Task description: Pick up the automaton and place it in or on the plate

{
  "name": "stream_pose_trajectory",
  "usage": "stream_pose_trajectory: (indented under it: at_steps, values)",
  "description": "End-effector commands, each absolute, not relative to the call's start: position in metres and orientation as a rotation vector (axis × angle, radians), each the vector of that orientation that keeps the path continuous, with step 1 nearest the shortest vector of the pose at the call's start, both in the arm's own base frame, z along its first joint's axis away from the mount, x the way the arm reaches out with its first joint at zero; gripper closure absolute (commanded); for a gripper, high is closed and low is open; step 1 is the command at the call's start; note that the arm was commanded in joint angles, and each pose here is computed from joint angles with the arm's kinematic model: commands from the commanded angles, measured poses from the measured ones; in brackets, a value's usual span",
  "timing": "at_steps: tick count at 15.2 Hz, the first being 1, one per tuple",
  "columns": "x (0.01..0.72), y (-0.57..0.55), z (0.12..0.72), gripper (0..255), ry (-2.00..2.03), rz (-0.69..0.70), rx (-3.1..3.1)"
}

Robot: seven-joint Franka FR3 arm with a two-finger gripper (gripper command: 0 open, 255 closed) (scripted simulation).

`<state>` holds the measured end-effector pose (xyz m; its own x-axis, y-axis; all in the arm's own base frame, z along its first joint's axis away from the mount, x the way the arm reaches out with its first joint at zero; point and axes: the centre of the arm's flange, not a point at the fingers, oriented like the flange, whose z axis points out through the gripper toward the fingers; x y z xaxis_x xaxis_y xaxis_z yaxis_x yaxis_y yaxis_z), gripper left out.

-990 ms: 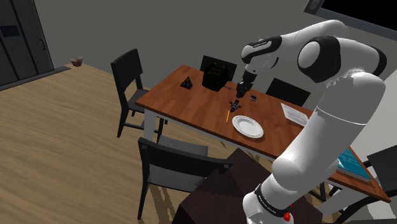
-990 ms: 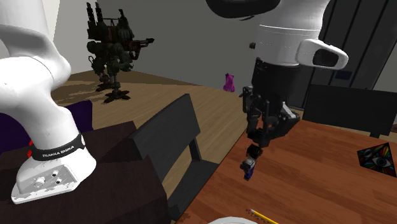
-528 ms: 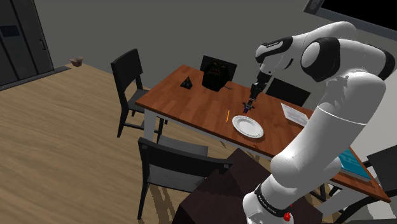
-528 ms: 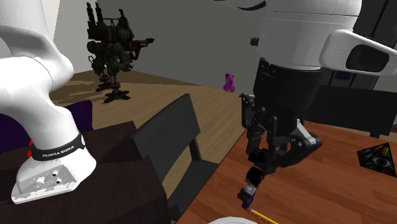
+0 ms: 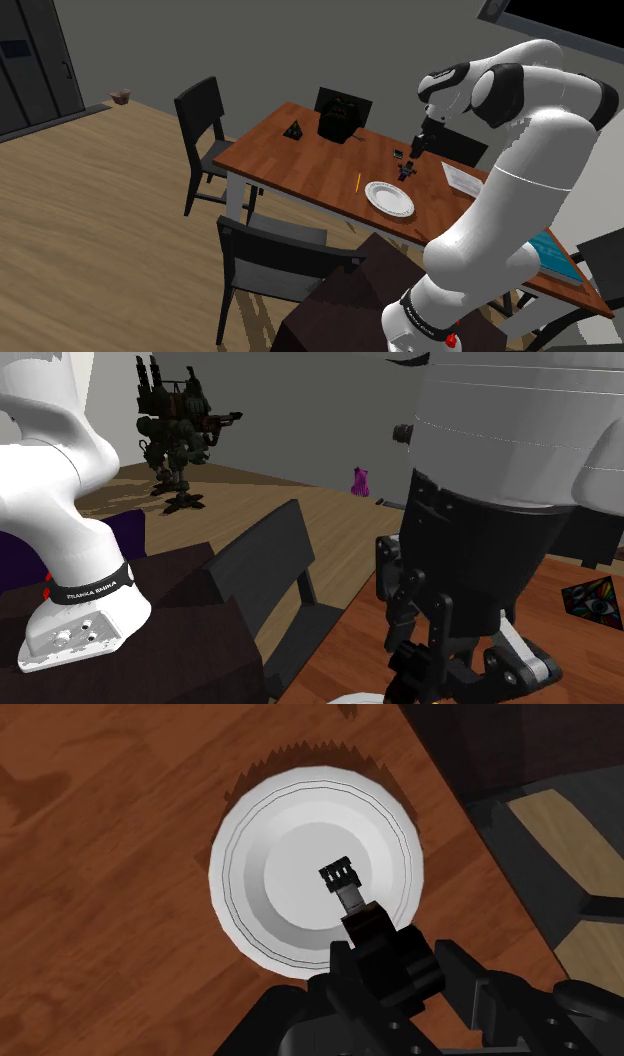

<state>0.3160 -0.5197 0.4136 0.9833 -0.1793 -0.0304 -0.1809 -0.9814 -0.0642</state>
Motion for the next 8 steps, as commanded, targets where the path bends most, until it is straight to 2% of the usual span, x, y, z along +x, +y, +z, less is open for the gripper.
stream_pose_trajectory:
  at_steps: [1,8]
  values:
    - [0.316,-0.520,0.403,255,0.277,0.037,-3.062]
    - [0.316,-0.520,0.366,255,0.277,0.037,-3.062]
